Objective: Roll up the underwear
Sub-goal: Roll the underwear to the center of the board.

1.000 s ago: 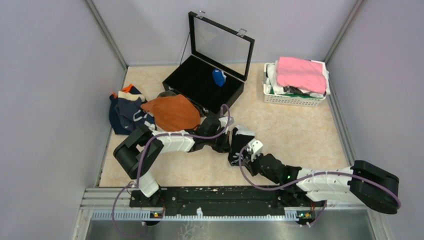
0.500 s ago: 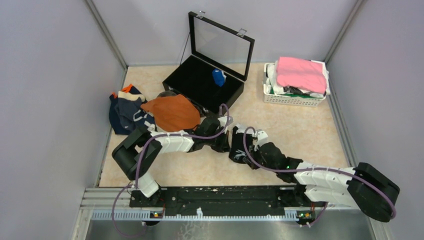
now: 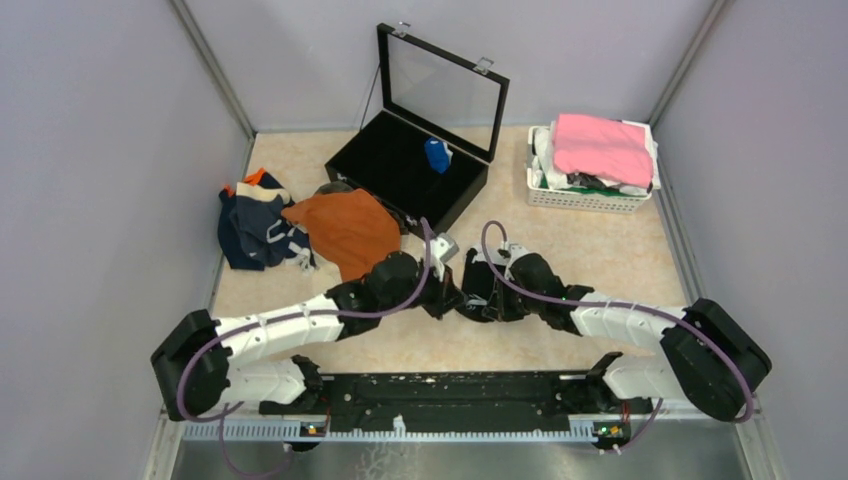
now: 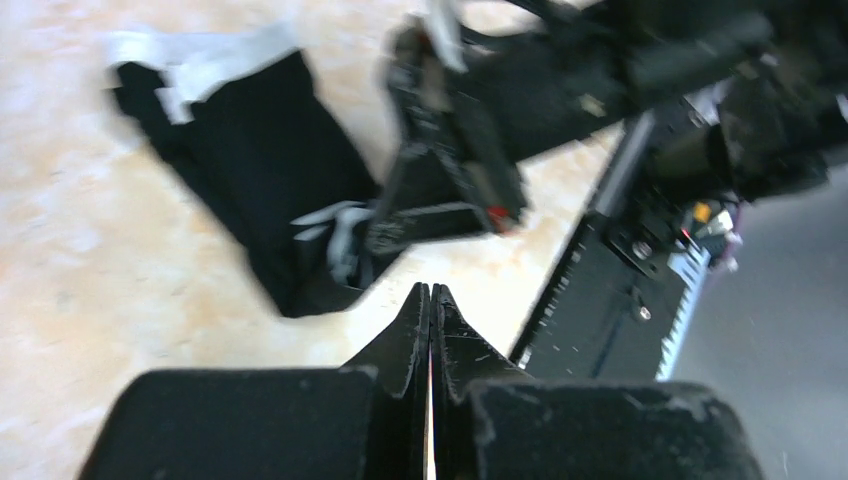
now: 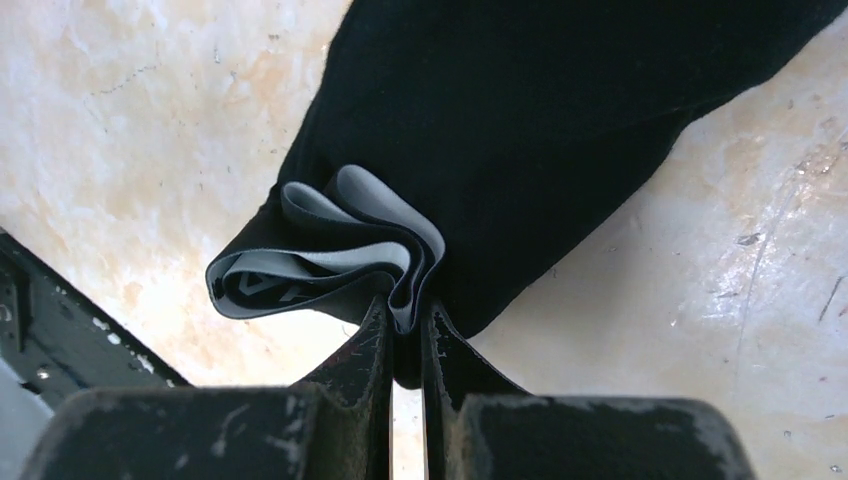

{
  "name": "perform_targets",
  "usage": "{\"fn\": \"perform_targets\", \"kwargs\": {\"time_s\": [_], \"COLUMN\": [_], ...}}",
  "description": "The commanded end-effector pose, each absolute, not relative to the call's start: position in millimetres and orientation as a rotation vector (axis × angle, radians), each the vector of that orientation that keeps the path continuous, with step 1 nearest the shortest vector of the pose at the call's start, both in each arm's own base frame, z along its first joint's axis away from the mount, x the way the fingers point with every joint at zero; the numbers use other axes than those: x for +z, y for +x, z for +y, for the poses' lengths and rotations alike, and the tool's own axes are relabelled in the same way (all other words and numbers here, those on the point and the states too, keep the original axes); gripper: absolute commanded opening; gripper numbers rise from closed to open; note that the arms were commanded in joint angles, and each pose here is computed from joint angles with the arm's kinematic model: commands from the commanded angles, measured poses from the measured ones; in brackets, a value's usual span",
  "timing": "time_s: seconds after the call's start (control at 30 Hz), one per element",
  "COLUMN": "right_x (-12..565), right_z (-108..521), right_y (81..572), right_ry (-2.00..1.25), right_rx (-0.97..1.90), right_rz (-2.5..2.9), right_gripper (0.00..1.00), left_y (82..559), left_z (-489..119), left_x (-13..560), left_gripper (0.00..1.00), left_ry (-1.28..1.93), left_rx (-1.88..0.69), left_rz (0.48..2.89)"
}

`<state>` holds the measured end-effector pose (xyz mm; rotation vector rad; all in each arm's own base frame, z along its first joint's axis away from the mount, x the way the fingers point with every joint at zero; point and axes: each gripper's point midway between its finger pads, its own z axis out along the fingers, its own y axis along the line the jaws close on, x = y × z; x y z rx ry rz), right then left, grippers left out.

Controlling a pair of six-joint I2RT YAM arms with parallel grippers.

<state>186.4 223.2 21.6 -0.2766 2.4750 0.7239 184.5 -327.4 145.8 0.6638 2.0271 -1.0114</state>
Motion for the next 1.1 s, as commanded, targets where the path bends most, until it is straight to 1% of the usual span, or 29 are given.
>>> {"fn": "perform_targets", "kwargs": {"time_s": [0.0, 0.17, 0.3, 0.53, 0.8, 1.07], "right_x": [3, 3, 5, 6, 10, 11], "right_z": [206, 208, 210, 209, 208, 207], "right_y": [176, 178, 177, 176, 177, 175], "right_ry": [-0.161, -0.120, -0.127, -0.123, -0.113, -0.112], "right_rx": [0.683, 0.713, 0.735, 0.745, 0.756, 0.764], "right_rz": [2.644, 2.670, 2.671, 2.673, 2.666, 2.669], "right_gripper": [0.00, 0.01, 0.01, 0.03, 0.05, 0.07], "left_y": [158, 148, 159, 174, 186, 206], "left_z": [-343, -354, -363, -383, -380, -367], "left_x": [145, 122, 114, 116, 84, 69], "left_gripper": [0.00, 0.00, 0.00, 0.00, 0.00, 0.00], "left_ry": [0.777, 0.776, 0.725, 0.677, 0.633, 0.547], "left_rx": [-1.011, -1.074, -1.061, -1.068, -0.965, -0.838], "left_rz": [1.935, 1.964, 1.974, 1.962, 2.042, 2.067]}}
